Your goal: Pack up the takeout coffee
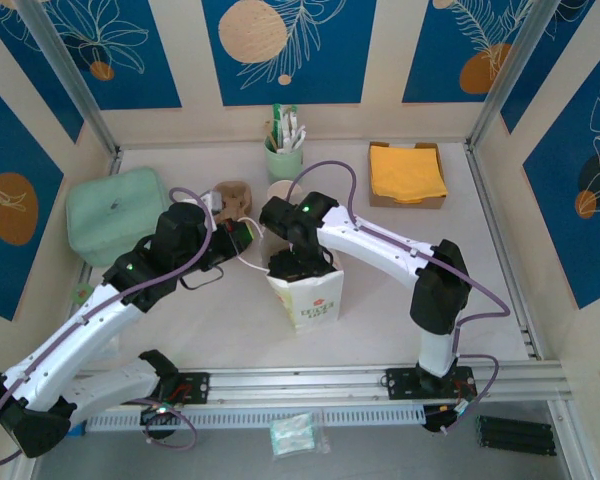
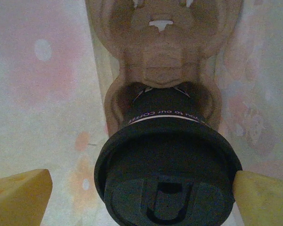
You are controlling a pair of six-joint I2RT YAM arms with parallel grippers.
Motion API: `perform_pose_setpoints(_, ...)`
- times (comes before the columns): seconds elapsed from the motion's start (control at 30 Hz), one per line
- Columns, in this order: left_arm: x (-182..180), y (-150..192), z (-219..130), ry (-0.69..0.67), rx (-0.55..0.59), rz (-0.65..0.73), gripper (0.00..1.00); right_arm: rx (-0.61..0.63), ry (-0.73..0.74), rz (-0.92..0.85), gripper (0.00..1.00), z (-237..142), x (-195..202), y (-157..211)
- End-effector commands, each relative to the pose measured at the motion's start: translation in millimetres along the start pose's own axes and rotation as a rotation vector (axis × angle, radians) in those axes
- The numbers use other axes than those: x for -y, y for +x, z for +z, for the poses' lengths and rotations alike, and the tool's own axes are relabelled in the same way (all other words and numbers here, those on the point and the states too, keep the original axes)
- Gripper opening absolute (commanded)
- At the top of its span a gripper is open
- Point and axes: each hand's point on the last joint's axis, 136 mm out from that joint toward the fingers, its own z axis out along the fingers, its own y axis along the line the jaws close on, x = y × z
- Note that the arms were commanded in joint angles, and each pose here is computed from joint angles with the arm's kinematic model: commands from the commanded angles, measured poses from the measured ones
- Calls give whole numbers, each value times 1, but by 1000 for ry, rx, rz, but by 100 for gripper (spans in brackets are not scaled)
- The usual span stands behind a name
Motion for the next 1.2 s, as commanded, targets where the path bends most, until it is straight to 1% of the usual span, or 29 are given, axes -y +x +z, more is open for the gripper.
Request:
perform_pose_setpoints(0.0, 6, 4, 2, 28, -17, 19, 0, -17, -1, 33, 99, 4, 3, 0)
perform_pose_setpoints(0.33, 7, 5, 4, 33, -26, 23, 0, 48, -77, 41, 99, -25, -4, -15)
perform_pose_setpoints(0.6, 7, 5, 4, 34, -27, 25, 0, 64, -106, 57, 99, -34, -2, -17)
perform_pose_setpoints(0.77, 7, 4, 3, 29, -24, 26, 0, 60, -52, 80, 99, -29, 10, -18)
perform_pose_setpoints(0.87, 5, 5, 2, 22, -24, 30, 0, 56, -45, 106, 99, -20, 19, -21)
perform_pose_setpoints(0.97, 2, 5, 1, 15, -22, 29, 0, 41, -70, 139, 99, -12, 24, -25)
perform_pose_setpoints(1.17, -1, 8, 0, 6, -27, 30, 0, 28, -130, 162, 99, -12, 22, -31)
